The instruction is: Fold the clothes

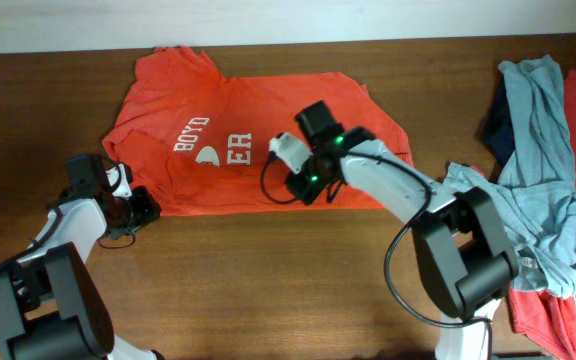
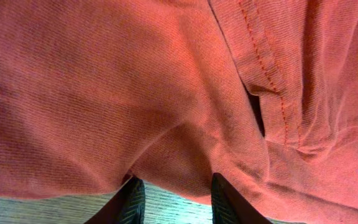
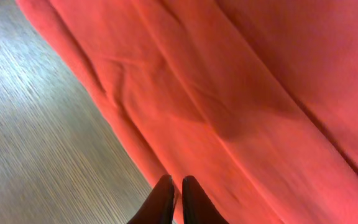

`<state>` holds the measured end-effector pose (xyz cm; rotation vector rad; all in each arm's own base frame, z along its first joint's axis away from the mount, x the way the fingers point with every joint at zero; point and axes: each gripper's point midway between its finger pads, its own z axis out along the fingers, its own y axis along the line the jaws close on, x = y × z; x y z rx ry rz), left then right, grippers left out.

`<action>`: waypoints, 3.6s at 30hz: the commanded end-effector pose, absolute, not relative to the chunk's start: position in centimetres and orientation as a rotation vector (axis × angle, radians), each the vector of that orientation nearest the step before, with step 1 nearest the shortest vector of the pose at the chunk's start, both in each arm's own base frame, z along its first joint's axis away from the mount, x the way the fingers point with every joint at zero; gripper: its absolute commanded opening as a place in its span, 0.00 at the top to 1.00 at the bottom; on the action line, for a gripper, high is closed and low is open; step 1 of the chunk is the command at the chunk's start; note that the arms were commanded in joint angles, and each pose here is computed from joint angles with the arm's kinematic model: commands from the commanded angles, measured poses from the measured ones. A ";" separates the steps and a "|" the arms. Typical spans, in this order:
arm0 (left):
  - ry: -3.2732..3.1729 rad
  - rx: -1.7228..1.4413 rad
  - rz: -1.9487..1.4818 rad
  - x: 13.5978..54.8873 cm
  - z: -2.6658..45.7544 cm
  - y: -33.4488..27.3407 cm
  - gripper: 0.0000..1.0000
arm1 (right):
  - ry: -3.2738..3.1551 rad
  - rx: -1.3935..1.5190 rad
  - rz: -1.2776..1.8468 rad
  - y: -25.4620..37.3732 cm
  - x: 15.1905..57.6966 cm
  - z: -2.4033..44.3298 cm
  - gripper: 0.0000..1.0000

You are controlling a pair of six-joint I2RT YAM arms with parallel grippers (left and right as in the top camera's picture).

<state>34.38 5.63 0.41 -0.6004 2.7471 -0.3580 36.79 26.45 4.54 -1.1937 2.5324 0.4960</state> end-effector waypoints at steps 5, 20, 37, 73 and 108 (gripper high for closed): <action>2.750 -0.584 -0.342 34.2 0.6 5.7 0.65 | 2.581 -1.260 0.435 27.1 36.2 1.0 0.88; 2.758 -0.588 -0.331 34.0 0.5 5.8 0.65 | 2.693 -1.200 0.311 25.4 36.6 -1.3 0.88; 2.761 -0.609 -0.198 33.9 0.2 7.4 0.65 | 2.955 -0.861 0.181 19.6 37.4 5.0 0.76; 2.780 -0.623 -0.153 33.3 0.0 7.9 0.65 | 3.202 0.117 0.198 -1.4 40.3 1.0 0.67; 2.781 -0.623 -0.153 33.3 0.0 7.9 0.65 | 2.914 -0.019 0.464 1.6 47.1 8.2 0.91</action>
